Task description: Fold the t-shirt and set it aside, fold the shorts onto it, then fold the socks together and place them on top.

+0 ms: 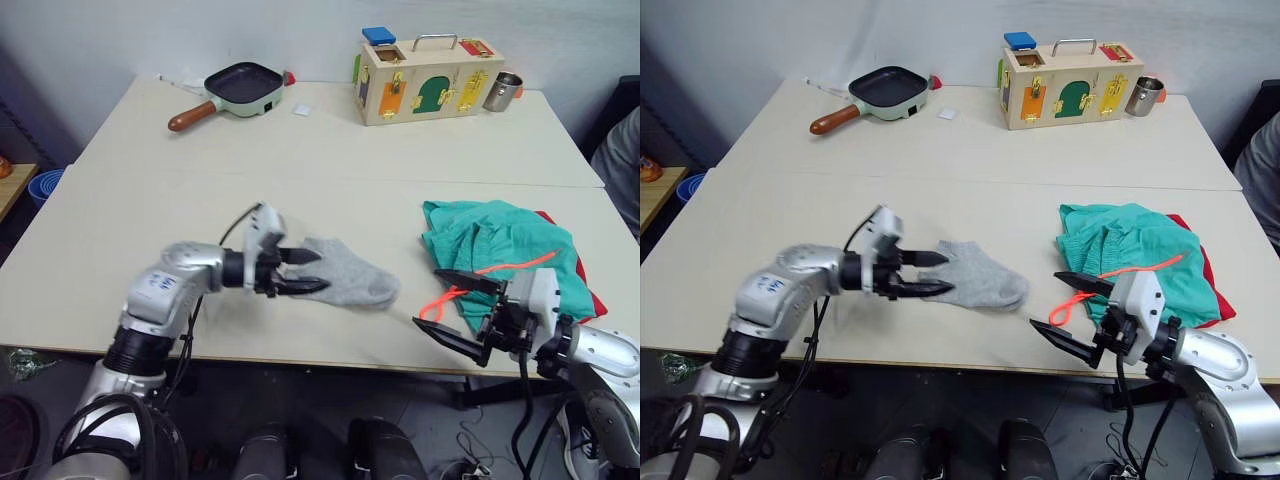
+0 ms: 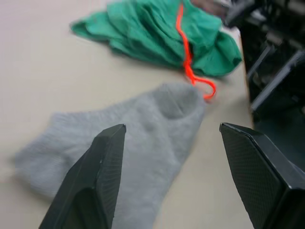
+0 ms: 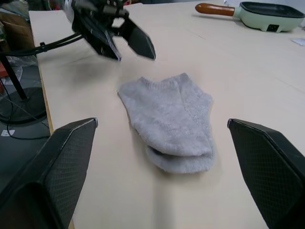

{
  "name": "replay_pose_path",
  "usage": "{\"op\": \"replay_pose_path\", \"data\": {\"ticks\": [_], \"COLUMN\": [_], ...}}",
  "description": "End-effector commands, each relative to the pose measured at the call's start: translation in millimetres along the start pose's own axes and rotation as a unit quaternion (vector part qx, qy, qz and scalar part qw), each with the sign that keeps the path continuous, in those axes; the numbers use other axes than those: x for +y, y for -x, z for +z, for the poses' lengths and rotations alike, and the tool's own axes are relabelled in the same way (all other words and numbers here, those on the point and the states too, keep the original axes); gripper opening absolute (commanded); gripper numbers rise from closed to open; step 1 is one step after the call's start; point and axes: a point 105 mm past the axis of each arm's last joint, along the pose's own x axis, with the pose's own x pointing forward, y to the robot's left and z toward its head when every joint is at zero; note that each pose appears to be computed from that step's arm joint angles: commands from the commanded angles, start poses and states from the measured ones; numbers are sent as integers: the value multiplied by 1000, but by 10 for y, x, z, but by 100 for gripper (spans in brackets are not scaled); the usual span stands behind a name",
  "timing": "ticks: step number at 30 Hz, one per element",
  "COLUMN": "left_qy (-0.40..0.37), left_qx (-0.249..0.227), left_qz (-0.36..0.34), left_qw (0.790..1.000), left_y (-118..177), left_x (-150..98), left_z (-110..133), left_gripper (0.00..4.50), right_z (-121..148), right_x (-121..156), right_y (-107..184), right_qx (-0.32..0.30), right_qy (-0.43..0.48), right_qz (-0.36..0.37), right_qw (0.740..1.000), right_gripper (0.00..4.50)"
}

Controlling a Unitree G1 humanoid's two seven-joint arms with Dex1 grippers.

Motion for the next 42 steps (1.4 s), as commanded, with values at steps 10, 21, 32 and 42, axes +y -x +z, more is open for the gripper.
{"op": "replay_pose_path", "data": {"ticks": [10, 21, 32, 42], "left_qy": [-105, -57, -18, -6], "left_qx": [61, 88, 101, 93], "left_qz": [8, 27, 27, -15], "left_qw": [993, 994, 994, 996], "left_y": [-266, -508, -509, -268], "left_x": [545, 596, 565, 425], "left_z": [-85, -248, -463, -605], "left_gripper": [331, 331, 114, 0], "right_z": [-298, -472, -601, -588], "right_x": [71, 107, -13, -31], "right_y": [-356, -484, -582, -653], "right_qx": [80, 103, 109, 99], "right_qy": [39, 46, 79, 106], "right_qz": [-38, -55, -76, -45], "right_qw": [995, 992, 988, 988], "right_gripper": [450, 450, 179, 2]}}
